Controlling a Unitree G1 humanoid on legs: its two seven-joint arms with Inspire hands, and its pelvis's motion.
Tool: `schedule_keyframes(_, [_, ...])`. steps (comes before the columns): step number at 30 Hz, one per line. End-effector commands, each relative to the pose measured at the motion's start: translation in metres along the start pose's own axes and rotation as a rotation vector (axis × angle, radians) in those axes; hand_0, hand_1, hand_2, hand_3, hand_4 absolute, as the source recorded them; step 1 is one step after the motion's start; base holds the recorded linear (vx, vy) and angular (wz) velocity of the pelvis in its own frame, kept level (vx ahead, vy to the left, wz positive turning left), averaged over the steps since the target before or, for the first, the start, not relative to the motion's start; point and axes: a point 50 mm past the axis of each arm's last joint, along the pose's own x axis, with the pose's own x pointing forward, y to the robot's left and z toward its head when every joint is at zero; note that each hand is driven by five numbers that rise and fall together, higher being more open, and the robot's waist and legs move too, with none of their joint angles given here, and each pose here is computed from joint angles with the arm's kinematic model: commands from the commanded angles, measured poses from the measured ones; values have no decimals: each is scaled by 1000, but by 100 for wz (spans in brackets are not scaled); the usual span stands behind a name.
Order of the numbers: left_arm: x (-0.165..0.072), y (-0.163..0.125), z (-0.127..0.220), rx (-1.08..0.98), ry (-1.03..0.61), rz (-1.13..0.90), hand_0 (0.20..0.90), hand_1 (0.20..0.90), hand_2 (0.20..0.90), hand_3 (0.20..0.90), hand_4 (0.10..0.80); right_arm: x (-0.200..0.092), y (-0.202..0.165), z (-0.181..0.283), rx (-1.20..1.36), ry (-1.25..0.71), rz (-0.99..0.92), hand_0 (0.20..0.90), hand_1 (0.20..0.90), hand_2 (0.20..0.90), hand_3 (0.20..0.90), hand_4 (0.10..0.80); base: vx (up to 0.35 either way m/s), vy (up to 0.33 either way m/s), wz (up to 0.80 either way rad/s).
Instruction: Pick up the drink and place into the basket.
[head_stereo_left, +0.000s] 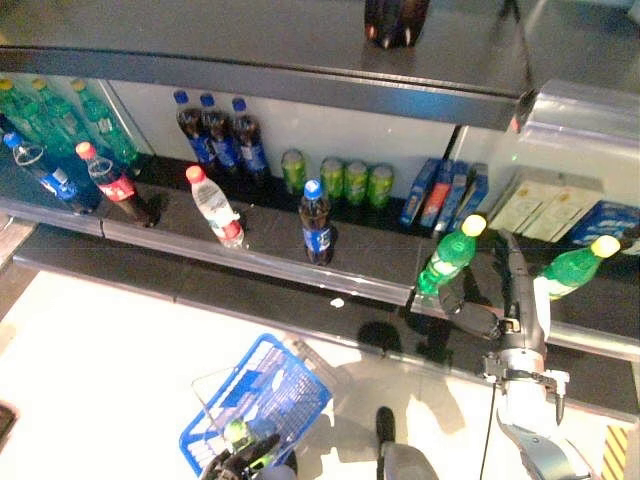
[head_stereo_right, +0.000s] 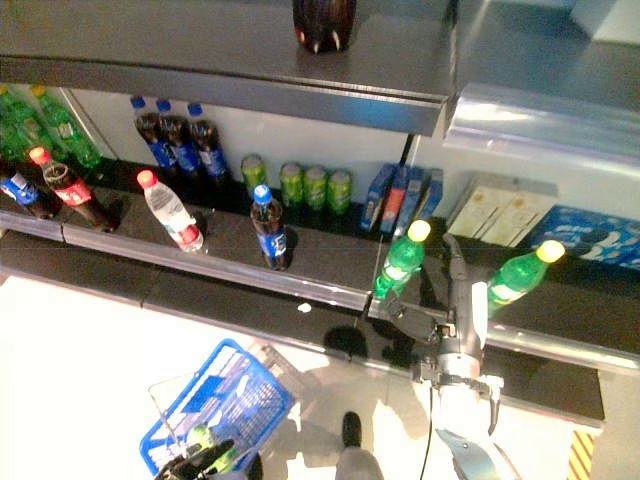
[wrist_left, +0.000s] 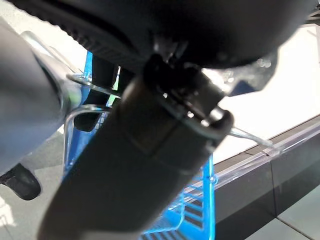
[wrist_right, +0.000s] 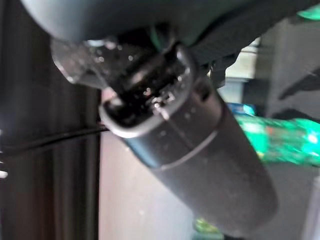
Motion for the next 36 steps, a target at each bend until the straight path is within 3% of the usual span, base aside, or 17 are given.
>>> schedule_keyframes(1, [-2, 11, 20, -7, -125, 0, 300, 300, 300, 200, 100, 29, -4, 53, 158, -286, -96, 900, 900, 900, 900, 800, -82, 21, 0])
schedule_keyframes(15, [1, -23, 40, -35, -214, -127, 300, 300, 300, 200, 100, 45, -4, 66, 203, -380, -228, 900, 900, 900, 900, 800, -75, 25, 1])
schedule_keyframes(36, [2, -33, 45, -14, -215, -187, 300, 300, 300, 200, 100, 79, -12, 109, 238, -536, -300, 900, 900, 900, 900, 800, 11, -8, 2])
